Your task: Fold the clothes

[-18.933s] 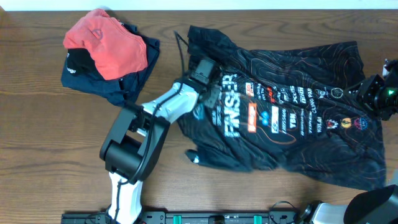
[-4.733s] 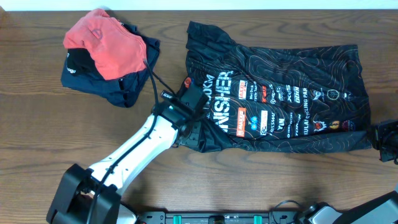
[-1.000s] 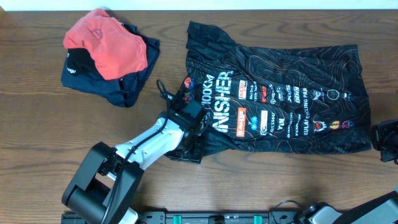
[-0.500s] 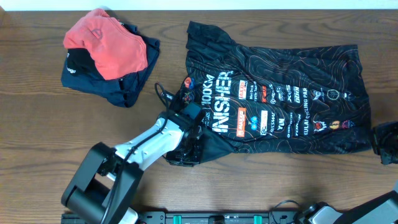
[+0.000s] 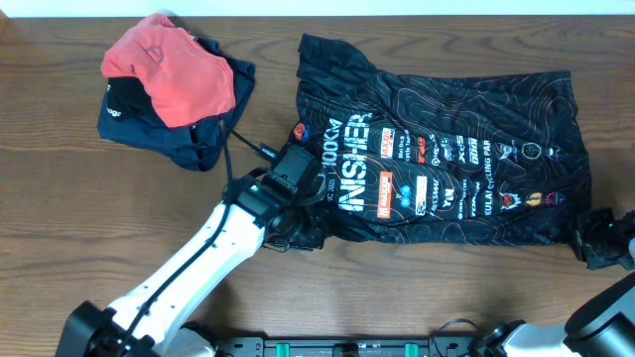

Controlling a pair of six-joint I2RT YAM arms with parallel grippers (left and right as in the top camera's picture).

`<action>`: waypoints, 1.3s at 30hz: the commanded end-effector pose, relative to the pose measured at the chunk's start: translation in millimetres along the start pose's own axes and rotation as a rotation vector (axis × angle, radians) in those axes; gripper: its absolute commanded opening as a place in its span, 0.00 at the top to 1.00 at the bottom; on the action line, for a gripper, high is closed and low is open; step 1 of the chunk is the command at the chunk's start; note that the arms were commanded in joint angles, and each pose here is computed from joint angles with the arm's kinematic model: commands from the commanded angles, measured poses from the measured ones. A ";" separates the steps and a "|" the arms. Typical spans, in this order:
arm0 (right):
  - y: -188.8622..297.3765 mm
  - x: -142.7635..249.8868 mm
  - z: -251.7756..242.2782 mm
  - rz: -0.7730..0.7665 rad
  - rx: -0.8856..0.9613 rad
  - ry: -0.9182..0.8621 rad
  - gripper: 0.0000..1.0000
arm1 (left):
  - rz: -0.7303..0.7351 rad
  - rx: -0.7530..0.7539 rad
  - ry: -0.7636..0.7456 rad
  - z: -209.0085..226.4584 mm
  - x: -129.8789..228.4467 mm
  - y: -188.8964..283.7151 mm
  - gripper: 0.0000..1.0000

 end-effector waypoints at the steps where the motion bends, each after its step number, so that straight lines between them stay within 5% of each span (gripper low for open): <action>1: -3.5 1.9 5.4 0.023 -0.035 0.010 0.72 | -0.032 0.020 -0.004 -4.6 0.5 11.1 0.94; 10: -3.5 -3.6 6.1 -0.019 -0.029 0.018 0.85 | -0.059 0.032 -0.015 -6.9 3.9 20.5 0.94; 17: -3.9 -6.2 4.0 -0.048 -0.002 0.020 0.72 | -0.066 0.035 -0.017 -7.3 6.7 24.9 0.94; 26: -6.4 -8.1 7.4 -0.066 -0.048 0.032 0.99 | -0.064 0.034 -0.017 -7.2 7.1 24.8 0.94; 36: 11.2 -6.8 19.7 -0.052 -0.151 0.075 0.99 | -0.071 0.037 -0.020 -7.9 10.0 30.0 0.94; 37: 12.9 -6.9 19.9 -0.058 -0.150 0.078 0.88 | -0.075 0.038 -0.021 -8.2 10.2 31.0 0.94; 39: 12.2 -5.6 18.1 -0.051 -0.136 0.076 0.50 | -0.078 0.039 -0.022 -8.3 10.4 31.7 0.94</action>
Point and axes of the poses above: each gripper's point midway between its finger pads, its own y axis back along the fingers, its own z axis along the line the jaws close on, x = y × z, the point moved 9 cm from there along y, back along the fingers, and after that the axes turned 3 degrees about -y, right-handed, at the moved point
